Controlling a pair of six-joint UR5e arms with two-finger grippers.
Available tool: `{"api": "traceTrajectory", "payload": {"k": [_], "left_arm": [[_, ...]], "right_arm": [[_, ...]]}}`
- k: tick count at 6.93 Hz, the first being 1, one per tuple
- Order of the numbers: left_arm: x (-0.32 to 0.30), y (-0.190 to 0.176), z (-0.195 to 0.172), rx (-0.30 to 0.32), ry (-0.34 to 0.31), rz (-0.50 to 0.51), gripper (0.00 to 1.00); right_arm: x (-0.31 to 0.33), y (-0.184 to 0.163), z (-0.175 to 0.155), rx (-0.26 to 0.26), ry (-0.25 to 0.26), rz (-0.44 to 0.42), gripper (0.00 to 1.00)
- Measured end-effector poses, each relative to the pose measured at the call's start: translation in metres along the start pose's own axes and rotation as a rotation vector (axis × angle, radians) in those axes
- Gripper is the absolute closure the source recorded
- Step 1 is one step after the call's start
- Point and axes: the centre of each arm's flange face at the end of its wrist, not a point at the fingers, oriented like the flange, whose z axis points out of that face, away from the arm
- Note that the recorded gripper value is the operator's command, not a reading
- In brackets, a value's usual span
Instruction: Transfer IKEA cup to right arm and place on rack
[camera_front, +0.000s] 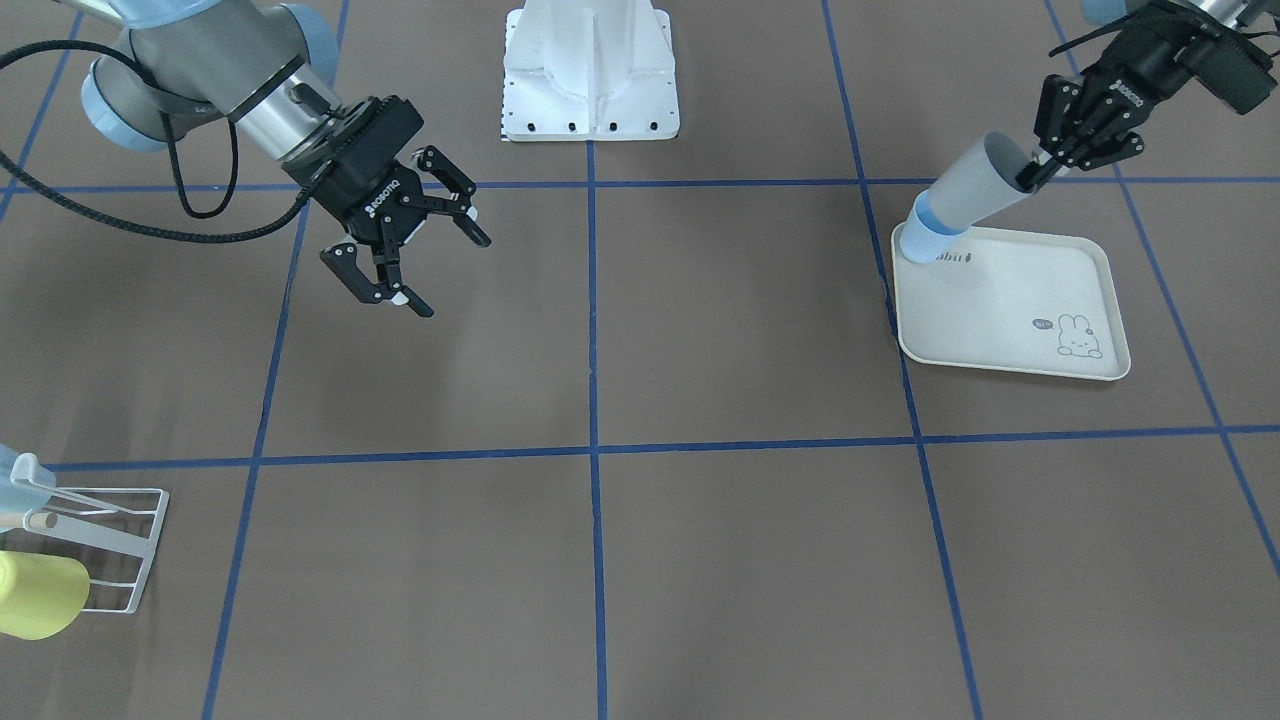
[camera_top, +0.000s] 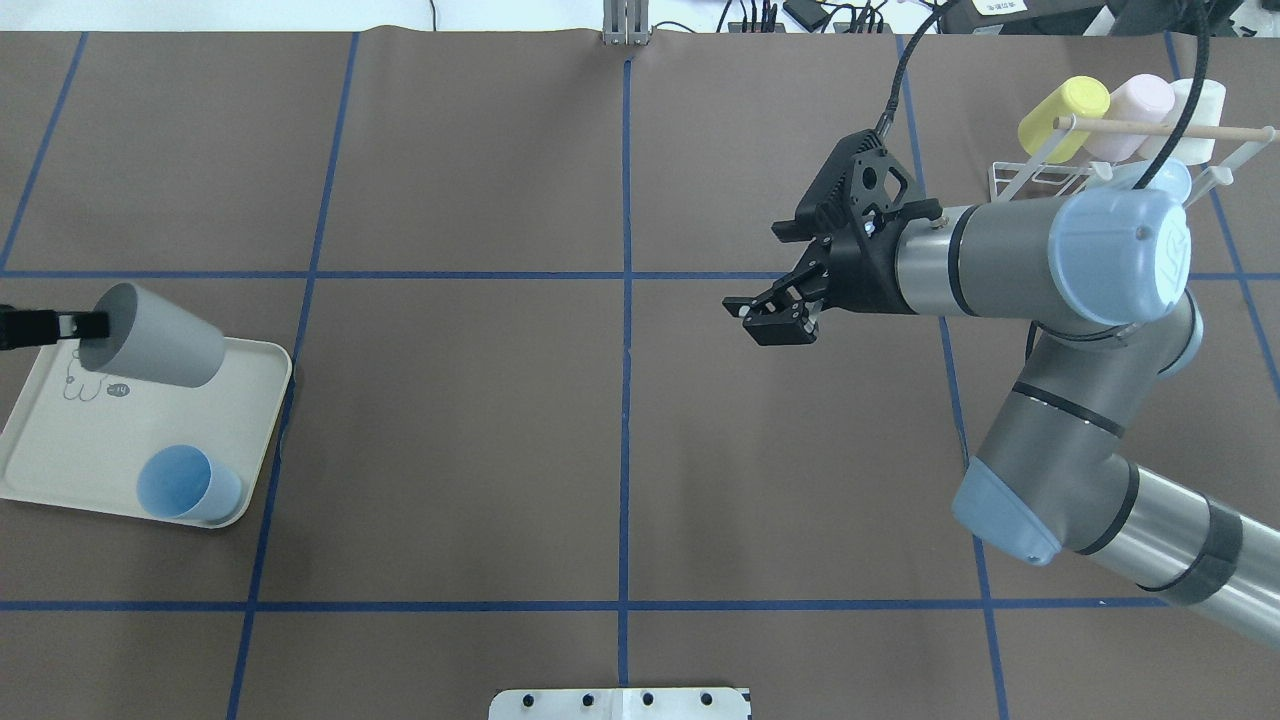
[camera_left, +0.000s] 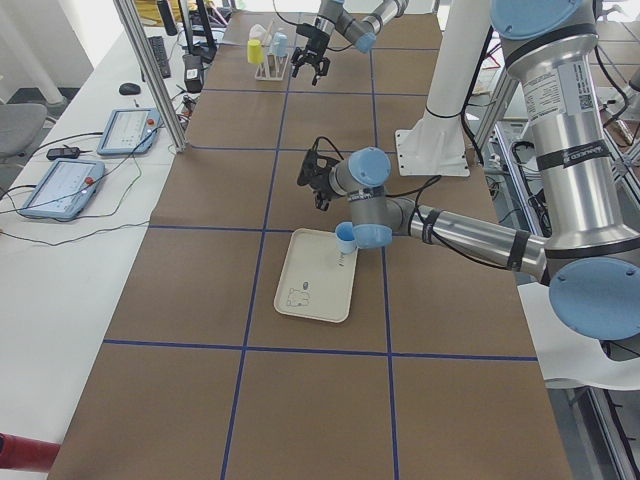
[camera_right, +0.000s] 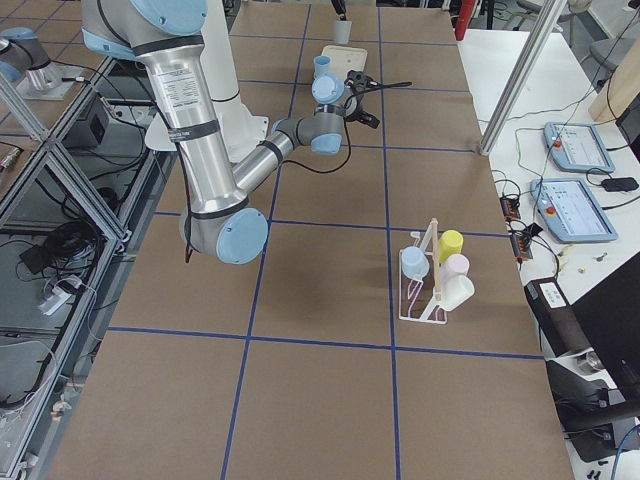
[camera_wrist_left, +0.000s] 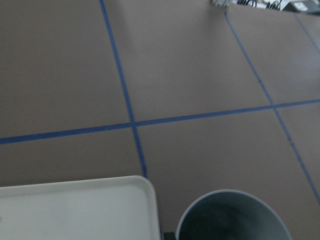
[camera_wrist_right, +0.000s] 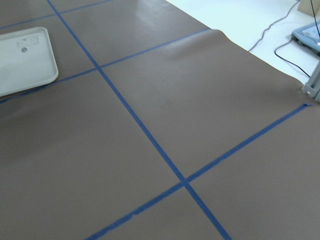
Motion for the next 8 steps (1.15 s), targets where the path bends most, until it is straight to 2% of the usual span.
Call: {"api": "traceTrajectory", "payload": {"k": [2,3,5,8], "left_arm": [[0.076,-0.028,0.026,-0.013,0.149,-0.119,1.00],[0.107,-0.032,0.043,-0.029,0.202,-0.151,1.00],[0.155,-0.032,0.073,-0.051,0.254,-0.184,1.00],[0.186,-0.017,0.101,-0.080,0.273,-0.197,1.00]], "right_arm": [[-0.054,0.008,0.019,0.145,-0.049,-0.015,0.00],[-0.084,0.003,0.029,0.202,-0.087,-0.019,0.00],[-0.118,-0.002,0.047,0.238,-0.141,-0.025,0.01],[-0.133,0.006,0.051,0.325,-0.197,-0.066,0.00]]}}
